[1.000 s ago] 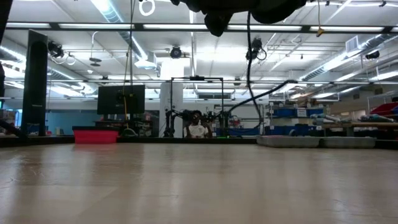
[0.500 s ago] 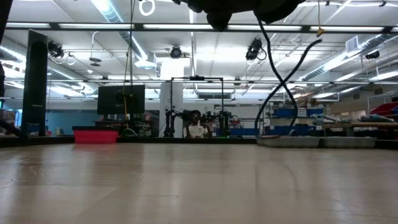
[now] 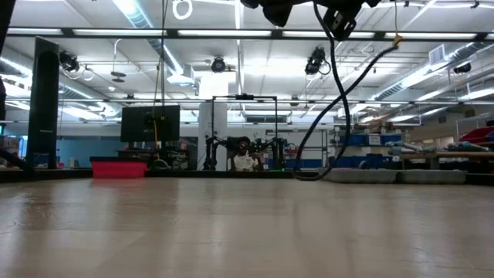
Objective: Coil cords
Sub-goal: Coil the black wire onto the black spool
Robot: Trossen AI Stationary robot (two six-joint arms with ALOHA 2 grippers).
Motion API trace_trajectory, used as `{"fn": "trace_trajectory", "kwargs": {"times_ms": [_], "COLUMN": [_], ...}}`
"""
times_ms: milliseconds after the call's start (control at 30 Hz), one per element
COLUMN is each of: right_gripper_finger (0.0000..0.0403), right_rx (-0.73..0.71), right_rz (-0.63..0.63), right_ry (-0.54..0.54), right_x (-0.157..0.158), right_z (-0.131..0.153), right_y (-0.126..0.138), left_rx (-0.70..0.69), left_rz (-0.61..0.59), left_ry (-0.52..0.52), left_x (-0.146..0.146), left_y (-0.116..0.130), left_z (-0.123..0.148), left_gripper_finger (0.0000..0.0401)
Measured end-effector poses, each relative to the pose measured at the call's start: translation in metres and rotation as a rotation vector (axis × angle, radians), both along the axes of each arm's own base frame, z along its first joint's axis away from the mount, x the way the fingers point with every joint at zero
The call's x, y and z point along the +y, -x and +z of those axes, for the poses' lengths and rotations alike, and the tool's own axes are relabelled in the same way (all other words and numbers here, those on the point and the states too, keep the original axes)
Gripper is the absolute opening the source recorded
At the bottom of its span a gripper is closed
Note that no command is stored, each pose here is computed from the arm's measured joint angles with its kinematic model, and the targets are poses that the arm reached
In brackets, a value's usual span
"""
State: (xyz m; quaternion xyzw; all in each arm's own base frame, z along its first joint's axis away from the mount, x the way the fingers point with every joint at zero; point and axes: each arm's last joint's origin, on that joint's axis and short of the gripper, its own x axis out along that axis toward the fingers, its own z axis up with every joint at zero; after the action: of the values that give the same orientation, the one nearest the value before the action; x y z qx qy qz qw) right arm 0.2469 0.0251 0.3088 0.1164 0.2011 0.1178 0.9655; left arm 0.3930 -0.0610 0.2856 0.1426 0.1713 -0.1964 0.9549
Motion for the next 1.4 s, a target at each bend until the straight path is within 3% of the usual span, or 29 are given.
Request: {"fn": "trace_trajectory", "kwargs": {"times_ms": [200,600,933,1133,1300,1400], "right_gripper_finger": [0.0086,0.0084,0.0079,0.0078,0.0077,0.0077], "right_rx": [0.029,0.102,0.226,0.302,0.195,0.113], "right_rz": [-0.045,0.021,-0.026,-0.04,-0.057,-0.085], "right_ry": [-0.078,-0.166,-0.055,-0.045,-0.028,0.058], "right_x": [-0.007,-0.014,-0.02,-0.01,0.008,0.02], "right_z": [-0.001,-0.005,-0.013,-0.048,-0.077,-0.088], "right_y": [0.0,0.002,0.02,0.024,0.025,0.028], "left_rx": [-0.016,-0.137,-0.154,-0.156,-0.143,-0.131], "left_rz": [0.029,0.023,0.01,0.055,0.073,0.087], "left_ry": [-0.06,-0.191,-0.188,-0.174,-0.156,-0.161], "left_x": [0.001,-0.004,-0.017,-0.017,-0.017,-0.017], "left_y": [0.0,-0.002,0.006,0.008,0.008,0.008], "left_z": [0.0,0.007,0.017,0.02,0.02,0.019], "left_gripper_finger": [0.0,0.0,0.0,0.0,0.0,0.0]}}
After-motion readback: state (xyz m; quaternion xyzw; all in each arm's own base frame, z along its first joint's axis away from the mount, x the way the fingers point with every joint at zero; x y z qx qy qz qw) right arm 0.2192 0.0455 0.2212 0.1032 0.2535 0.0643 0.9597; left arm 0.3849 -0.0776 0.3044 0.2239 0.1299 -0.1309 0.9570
